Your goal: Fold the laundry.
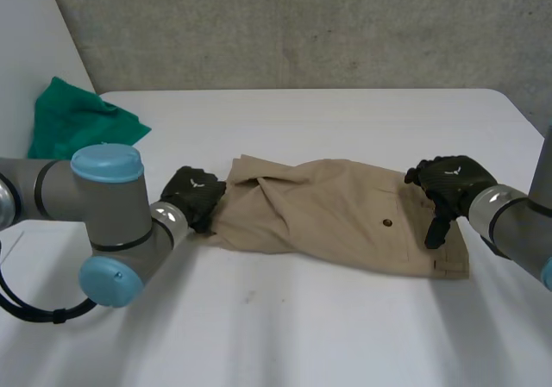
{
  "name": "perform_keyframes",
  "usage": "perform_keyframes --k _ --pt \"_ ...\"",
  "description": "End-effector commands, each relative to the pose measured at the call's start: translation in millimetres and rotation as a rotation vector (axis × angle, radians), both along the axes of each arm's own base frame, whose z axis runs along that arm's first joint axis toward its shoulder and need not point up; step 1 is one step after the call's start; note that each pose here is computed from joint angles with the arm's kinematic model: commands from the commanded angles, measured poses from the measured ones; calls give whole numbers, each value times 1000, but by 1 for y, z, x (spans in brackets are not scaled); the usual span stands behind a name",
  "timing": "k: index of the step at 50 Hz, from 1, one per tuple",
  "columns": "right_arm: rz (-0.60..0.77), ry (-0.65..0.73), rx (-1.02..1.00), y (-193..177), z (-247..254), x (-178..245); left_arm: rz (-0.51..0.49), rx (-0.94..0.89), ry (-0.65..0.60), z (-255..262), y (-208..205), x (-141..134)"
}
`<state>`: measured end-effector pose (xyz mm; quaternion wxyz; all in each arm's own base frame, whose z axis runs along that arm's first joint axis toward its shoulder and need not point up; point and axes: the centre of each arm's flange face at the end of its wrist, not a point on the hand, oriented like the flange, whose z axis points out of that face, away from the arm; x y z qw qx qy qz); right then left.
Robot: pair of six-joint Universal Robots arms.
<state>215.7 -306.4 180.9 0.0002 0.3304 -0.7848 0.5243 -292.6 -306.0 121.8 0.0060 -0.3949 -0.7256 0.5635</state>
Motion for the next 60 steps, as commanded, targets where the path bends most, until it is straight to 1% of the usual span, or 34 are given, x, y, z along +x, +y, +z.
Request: perform_keyframes --k 1,11,17,21,26,31,37,41,45,53,57,60 --pt "-29 3 15 0 -11 -11 45 59 -60 4 20 13" --pt "-36 6 -29 -7 -8 -15 39 52 -81 18 37 20" --pt "-49 5 -13 -8 -11 -21 43 64 -103 20 50 26" --pt "-48 7 -3 -6 -13 -22 29 52 -105 26 57 26" --pt "-49 5 -4 -3 -11 -23 -2 -2 -73 42 61 18" --pt "-31 -9 -31 4 1 -23 -1 -70 -25 56 52 14" --pt "-17 -15 -19 9 -1 -22 -23 -71 -15 51 48 10" --pt "-14 -15 -14 11 -2 -21 -32 1 -47 22 43 9" --pt "-12 -12 -4 13 -5 -21 -31 29 -58 9 38 8" --pt "-15 -9 29 20 -13 -24 8 18 -57 8 26 16" --pt "-2 -22 40 27 -12 -26 2 23 -68 11 33 16" --pt "-10 -38 47 31 -11 -35 -3 12 -62 24 43 18"
